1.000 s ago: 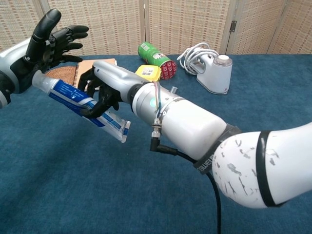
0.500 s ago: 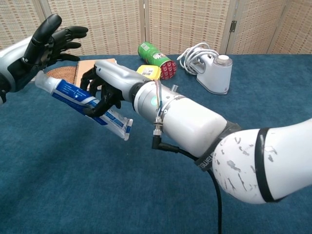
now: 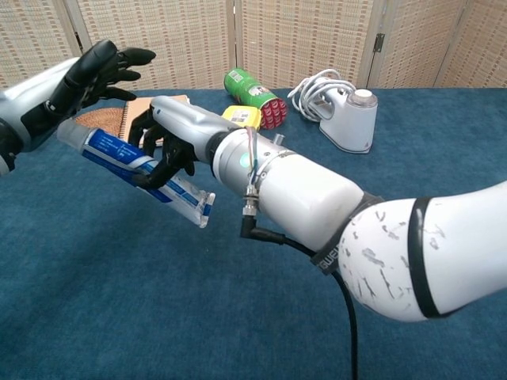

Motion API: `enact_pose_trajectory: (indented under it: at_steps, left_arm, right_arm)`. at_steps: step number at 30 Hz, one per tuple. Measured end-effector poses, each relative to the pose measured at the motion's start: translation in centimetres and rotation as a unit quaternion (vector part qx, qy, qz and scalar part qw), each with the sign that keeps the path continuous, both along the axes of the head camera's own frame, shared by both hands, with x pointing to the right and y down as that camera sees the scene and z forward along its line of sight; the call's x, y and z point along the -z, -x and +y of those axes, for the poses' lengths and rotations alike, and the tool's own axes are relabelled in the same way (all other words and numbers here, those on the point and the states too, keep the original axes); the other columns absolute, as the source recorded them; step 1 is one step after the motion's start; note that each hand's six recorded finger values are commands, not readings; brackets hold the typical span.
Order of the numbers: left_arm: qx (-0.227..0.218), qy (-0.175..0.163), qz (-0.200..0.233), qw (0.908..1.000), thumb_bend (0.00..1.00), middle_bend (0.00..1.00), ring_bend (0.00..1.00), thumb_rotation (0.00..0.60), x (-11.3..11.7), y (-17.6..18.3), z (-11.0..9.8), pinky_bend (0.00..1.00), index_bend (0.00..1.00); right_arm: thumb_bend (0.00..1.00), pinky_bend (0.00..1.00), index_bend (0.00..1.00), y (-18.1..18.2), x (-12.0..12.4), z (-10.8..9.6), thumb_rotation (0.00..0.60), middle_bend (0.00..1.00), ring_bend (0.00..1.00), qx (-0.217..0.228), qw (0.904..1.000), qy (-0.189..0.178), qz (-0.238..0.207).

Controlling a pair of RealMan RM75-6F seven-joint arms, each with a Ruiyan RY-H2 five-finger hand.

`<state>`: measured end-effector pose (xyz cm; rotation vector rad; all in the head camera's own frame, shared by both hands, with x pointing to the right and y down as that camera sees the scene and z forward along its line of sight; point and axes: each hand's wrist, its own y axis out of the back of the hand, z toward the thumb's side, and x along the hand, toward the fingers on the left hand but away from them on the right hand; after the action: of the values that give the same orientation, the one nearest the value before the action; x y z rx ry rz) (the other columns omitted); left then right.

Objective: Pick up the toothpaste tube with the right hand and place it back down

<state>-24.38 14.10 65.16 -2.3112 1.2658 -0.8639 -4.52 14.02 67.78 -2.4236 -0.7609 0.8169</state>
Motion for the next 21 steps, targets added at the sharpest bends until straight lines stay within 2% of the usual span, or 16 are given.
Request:
enact_pose_trajectory:
  at_steps: [8,21]
  left_arm:
    - [-0.018,-0.016,-0.027,0.9994,0.00,0.00,0.00,0.000,-0.28,-0.06,0.12,0.15,0.00]
    - [-0.031,-0.004,-0.035,0.9989,0.00,0.00,0.00,0.000,-0.58,-0.22,0.40,0.15,0.00]
  right_arm:
    - [0.70,0.67,0.74,0.13,-0.04,0.11,0.600,0.71,0.59,-0.003,1.0000,0.005,0.002]
    - [0.70,0.67,0.74,0.19,0.07,0.19,0.600,0.71,0.59,0.000,1.0000,0.004,0.003]
